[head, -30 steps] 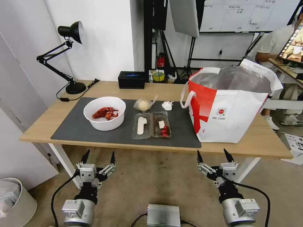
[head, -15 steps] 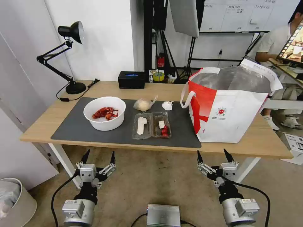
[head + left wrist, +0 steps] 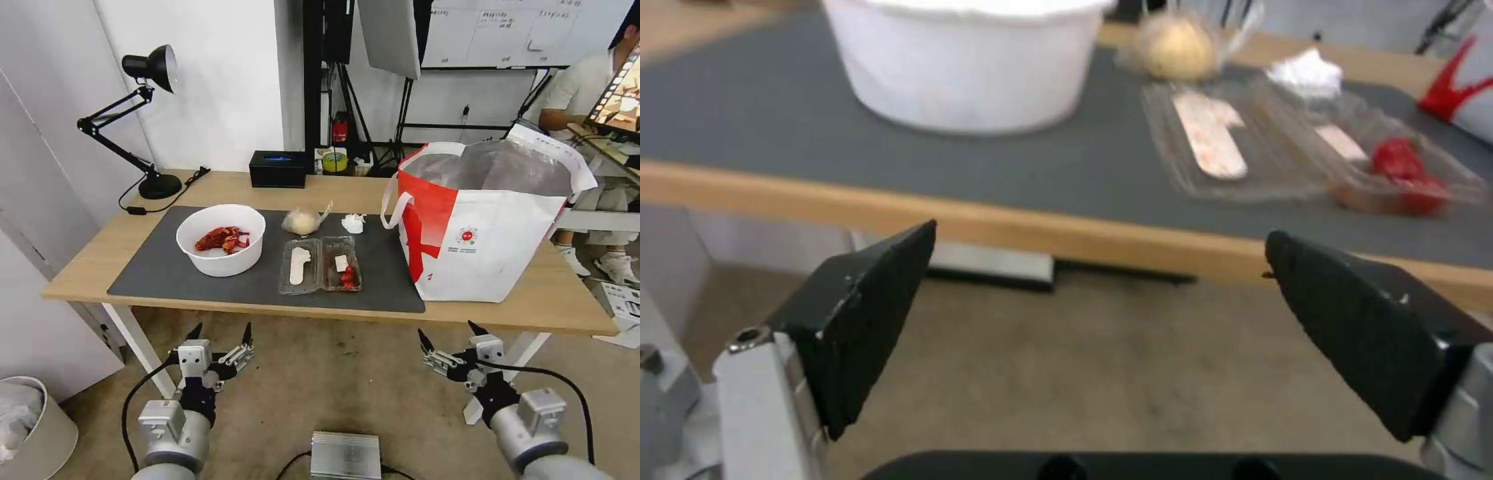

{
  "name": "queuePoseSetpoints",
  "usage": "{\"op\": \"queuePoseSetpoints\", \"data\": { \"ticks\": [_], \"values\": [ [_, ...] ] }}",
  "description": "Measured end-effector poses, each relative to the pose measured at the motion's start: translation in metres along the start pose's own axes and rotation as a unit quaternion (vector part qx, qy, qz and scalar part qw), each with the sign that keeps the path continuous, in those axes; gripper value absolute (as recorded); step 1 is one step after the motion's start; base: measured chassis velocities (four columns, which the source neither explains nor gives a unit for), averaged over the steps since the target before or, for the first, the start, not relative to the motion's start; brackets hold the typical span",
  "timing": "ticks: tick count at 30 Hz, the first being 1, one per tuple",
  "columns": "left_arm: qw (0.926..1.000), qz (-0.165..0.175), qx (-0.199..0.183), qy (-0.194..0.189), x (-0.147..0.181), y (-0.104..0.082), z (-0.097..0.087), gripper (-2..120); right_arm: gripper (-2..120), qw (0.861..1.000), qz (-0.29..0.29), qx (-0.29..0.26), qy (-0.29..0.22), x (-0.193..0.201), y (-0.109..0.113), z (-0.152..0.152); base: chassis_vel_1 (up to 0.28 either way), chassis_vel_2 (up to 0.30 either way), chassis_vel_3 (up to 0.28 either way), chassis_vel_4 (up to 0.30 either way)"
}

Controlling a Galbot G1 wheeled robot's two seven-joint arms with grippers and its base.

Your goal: Pick up the trash from the table and place it into the takeout bag.

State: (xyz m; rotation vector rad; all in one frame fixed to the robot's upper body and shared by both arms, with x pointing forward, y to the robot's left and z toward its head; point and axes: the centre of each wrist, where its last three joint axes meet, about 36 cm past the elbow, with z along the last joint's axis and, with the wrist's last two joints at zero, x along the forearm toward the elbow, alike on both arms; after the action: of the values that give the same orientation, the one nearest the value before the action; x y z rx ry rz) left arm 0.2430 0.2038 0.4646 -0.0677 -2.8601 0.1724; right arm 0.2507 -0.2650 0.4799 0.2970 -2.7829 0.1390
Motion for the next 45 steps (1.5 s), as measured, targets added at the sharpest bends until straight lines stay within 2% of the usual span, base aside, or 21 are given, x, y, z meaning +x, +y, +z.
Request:
{"op": "queuePoseSetpoints", "data": {
  "ticks": [2, 3, 6, 10, 14, 15, 16, 17, 18, 19, 21, 38, 45],
  "values": [
    [0.9995, 0.008, 0.014, 0.026, -0.001, -0.004, -0.006, 100, 100, 1.0, -0.006, 0.001, -0.007, -0.004, 0.0, -0.001, 0.0, 0.0, 0.0, 0.0],
    [0.9995, 0.008, 0.014, 0.026, -0.001, -0.004, -0.006, 100, 100, 1.0, -0.006, 0.001, -0.007, -0.004, 0.0, -0.001, 0.0, 0.0, 0.0, 0.0],
    [0.9973, 0.023, 0.031, 0.063, -0.002, -0.01, -0.013, 100, 100, 0.998, -0.012, 0.001, -0.056, -0.001, 0.0, -0.013, 0.0, 0.0, 0.0, 0.0],
    [0.9967, 0.025, 0.033, 0.07, -0.003, -0.011, -0.015, 100, 100, 0.996, -0.017, 0.0, -0.089, 0.007, -0.001, -0.031, 0.0, 0.0, 0.0, 0.0],
    [0.9967, 0.025, 0.033, 0.07, -0.003, -0.011, -0.015, 100, 100, 0.995, -0.019, 0.0, -0.097, 0.01, 0.0, -0.036, 0.0, 0.0, 0.0, 0.0],
    [0.9971, 0.027, 0.036, 0.062, -0.002, -0.011, -0.019, 100, 100, 0.995, -0.019, 0.0, -0.099, 0.01, 0.0, -0.037, 0.0, 0.0, 0.0, 0.0],
    [0.9983, 0.03, 0.043, 0.028, 0.0, -0.008, -0.03, 100, 100, 0.995, -0.018, -0.001, -0.101, 0.01, 0.0, -0.036, 0.0, 0.0, 0.0, 0.0],
    [0.9973, 0.038, 0.052, -0.036, 0.004, -0.005, -0.05, 100, 100, 0.995, -0.017, -0.002, -0.102, 0.01, 0.0, -0.036, 0.0, 0.0, 0.0, 0.0],
    [0.9973, 0.038, 0.052, -0.036, 0.004, -0.005, -0.05, 100, 100, 0.995, -0.017, -0.002, -0.102, 0.01, 0.0, -0.036, 0.0, 0.0, 0.0, 0.0],
    [0.9945, 0.043, 0.057, -0.076, 0.007, -0.003, -0.061, 100, 100, 0.994, -0.015, -0.004, -0.104, 0.01, 0.0, -0.036, 0.0, 0.0, 0.0, 0.0],
    [0.9919, 0.052, 0.066, -0.096, 0.007, -0.004, -0.065, 100, 100, 0.994, -0.013, -0.005, -0.106, 0.01, 0.0, -0.036, 0.0, 0.0, 0.0, 0.0],
    [0.9903, 0.065, 0.076, -0.097, 0.006, -0.005, -0.065, 100, 100, 0.995, -0.011, -0.009, -0.103, 0.012, 0.003, -0.034, 0.0, 0.0, 0.0, 0.0],
    [0.991, 0.075, 0.086, -0.069, 0.001, -0.006, -0.06, 100, 100, 0.995, -0.012, -0.008, -0.098, 0.011, 0.002, -0.032, 0.0, 0.0, 0.0, 0.0]
  ]
}}
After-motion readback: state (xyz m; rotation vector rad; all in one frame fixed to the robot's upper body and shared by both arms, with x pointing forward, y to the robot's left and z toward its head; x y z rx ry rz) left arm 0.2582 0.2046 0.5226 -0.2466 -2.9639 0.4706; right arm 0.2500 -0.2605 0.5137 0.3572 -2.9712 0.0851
